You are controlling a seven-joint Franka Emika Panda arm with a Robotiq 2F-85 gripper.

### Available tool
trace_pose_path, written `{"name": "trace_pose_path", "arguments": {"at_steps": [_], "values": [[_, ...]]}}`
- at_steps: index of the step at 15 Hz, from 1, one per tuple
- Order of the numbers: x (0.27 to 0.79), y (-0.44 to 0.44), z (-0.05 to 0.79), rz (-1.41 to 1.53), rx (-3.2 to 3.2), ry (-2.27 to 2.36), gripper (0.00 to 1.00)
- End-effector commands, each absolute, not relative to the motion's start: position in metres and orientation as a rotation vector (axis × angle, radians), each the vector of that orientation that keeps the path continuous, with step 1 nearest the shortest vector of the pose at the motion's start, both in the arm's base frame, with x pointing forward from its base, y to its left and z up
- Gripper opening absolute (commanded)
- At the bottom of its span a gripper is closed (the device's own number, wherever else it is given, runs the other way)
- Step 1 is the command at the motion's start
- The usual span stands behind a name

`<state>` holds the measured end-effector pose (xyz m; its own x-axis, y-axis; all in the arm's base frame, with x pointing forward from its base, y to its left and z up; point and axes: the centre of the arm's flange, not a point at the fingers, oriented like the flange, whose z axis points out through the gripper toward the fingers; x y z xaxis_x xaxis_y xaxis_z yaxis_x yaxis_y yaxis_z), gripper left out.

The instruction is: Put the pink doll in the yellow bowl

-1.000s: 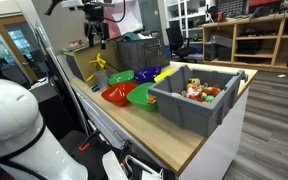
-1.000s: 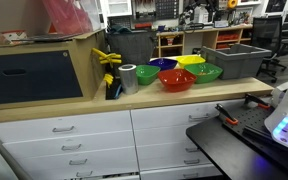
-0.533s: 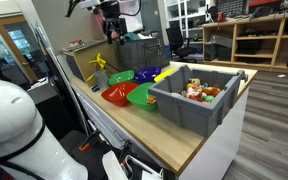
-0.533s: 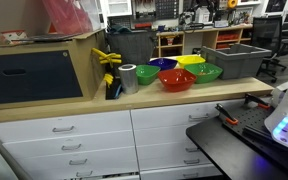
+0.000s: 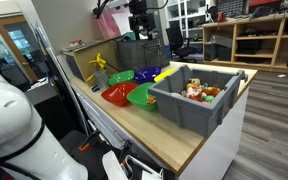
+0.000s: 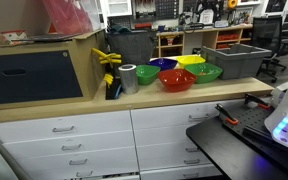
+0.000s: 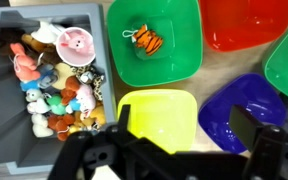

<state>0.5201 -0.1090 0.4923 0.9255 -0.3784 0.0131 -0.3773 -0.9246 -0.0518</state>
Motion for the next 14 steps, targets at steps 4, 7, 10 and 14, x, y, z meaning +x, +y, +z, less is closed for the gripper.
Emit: {"name": "trace_pose_path", "arguments": {"at_steps": [4, 7, 10, 14], "values": [[0.556, -0.209, 0.483, -0.095, -3.035, 0.885, 1.00], [0.558, -0.247, 0.470, -0.068, -3.050, 0.977, 1.00], [0.561, -0.276, 0.451, -0.027, -3.082, 1.047, 1.00], [0.569, -0.292, 0.437, 0.030, -3.132, 1.059, 1.00]]}}
